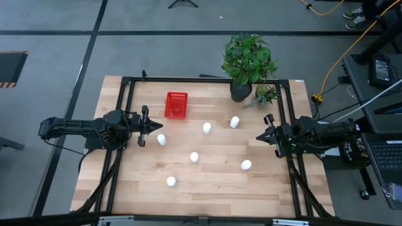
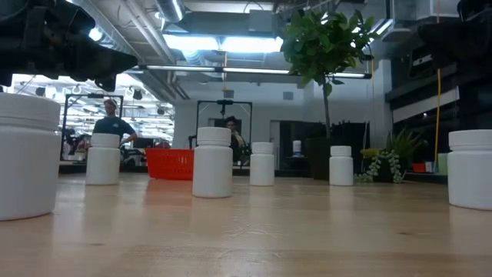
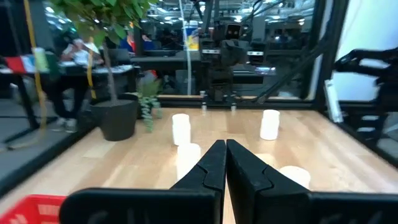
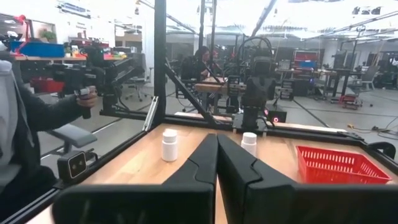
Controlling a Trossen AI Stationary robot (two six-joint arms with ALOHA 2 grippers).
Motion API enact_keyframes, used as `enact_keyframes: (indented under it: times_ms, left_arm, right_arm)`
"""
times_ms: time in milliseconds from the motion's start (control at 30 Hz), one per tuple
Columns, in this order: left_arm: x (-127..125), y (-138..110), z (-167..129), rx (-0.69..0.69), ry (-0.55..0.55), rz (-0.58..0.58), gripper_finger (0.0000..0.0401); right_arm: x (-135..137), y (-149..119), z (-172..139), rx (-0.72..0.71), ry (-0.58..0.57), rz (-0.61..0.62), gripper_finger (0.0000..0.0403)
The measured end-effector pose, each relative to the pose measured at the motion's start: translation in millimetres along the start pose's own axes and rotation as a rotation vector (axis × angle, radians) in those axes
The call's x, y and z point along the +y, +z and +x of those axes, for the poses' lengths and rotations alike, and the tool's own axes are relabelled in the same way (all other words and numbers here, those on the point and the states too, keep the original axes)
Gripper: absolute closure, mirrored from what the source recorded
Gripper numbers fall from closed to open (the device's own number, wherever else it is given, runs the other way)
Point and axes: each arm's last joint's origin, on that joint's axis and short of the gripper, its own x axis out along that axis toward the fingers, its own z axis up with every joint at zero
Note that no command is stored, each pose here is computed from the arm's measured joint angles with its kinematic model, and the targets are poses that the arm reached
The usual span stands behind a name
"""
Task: Pick and place pill bottles into a basket
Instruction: Put the white pill bottle into the red bin
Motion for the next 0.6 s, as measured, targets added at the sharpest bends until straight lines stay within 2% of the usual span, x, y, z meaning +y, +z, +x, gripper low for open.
enact_keyframes:
  times_ms: [200,400,600]
  left_arm:
    - [3,0,0,0.003,0.101,0.059,0.0387]
    - [4,-3,0,0.030,0.141,0.060,0.0373]
    - [4,-4,0,0.040,0.141,0.061,0.0379]
  right_arm:
    - [0,-1,0,0.012,-0.006,0.003,0.0391]
    - [-6,-7,-1,0.072,-0.198,0.027,0.0391]
    - [-6,-11,-1,0.114,-0.224,0.028,0.0391]
